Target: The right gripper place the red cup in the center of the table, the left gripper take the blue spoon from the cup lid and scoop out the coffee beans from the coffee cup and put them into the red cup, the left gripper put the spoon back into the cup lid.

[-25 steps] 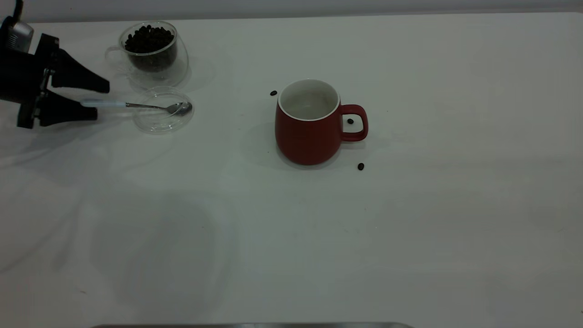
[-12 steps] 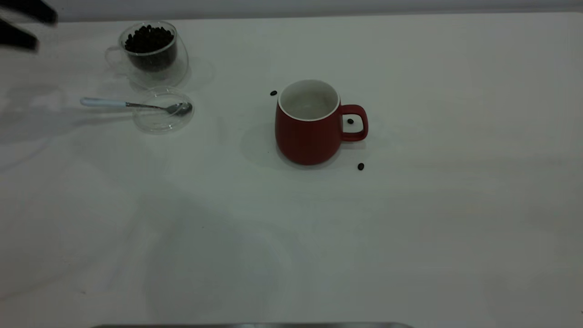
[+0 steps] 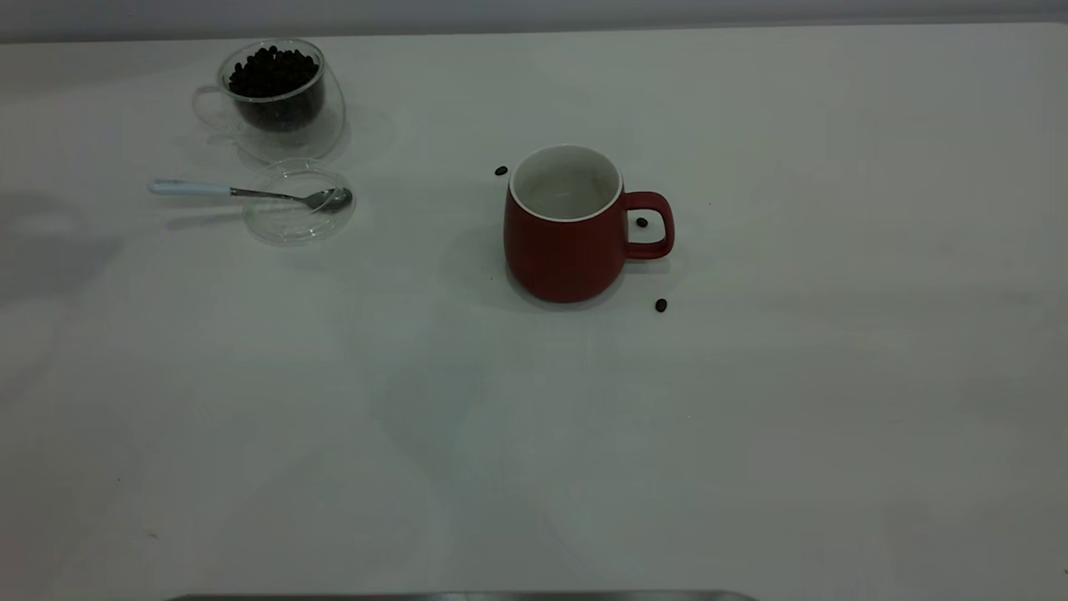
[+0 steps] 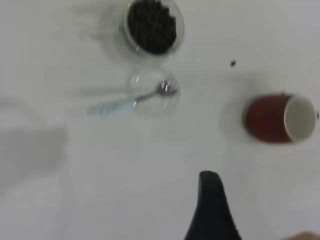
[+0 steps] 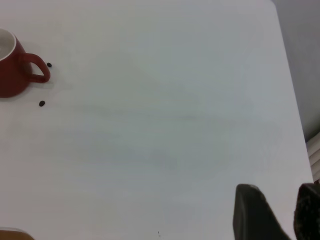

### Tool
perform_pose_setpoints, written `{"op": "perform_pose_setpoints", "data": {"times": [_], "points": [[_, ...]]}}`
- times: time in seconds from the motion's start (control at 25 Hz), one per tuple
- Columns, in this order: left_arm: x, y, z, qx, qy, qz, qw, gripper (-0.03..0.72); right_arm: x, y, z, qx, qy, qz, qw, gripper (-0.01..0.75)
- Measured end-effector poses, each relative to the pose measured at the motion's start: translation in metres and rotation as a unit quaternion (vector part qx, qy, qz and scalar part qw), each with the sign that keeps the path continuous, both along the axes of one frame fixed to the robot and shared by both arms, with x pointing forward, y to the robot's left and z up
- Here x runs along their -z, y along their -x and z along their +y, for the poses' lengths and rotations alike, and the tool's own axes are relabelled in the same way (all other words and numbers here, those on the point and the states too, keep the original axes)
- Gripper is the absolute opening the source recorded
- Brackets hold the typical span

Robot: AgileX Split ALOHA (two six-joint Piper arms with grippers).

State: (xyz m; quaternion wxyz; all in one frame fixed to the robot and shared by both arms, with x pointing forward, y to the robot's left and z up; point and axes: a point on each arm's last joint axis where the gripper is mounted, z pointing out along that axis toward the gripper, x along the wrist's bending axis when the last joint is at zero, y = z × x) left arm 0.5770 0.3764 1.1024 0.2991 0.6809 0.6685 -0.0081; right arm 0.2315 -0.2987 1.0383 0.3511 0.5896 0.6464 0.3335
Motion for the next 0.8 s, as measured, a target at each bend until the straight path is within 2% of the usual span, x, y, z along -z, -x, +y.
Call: {"op": "perform_pose_setpoints", "data": {"times": [0.12,0.28,0.6,0.8], "points": [[-0.03,0.024,-0.003,-0.025,-0.035,-0.017,0.999,0.595,0.0,0.0,0.0,0.0,0.0,0.0,1.0,0.239],[-0.056,0.046,-0.008,-0.05,-0.059,-0.042,0.996,0.595,0.0,0.0,0.0,0.0,0.0,0.0,1.0,0.239],[-0.07,0.067,-0.016,-0.101,-0.036,-0.045,0.993,0.595,0.0,0.0,0.0,0.0,0.0,0.0,1.0,0.239],[-0.071,0.083,-0.022,-0.105,-0.038,-0.046,0.993,0.595,0.0,0.0,0.0,0.0,0.0,0.0,1.0,0.239]]}}
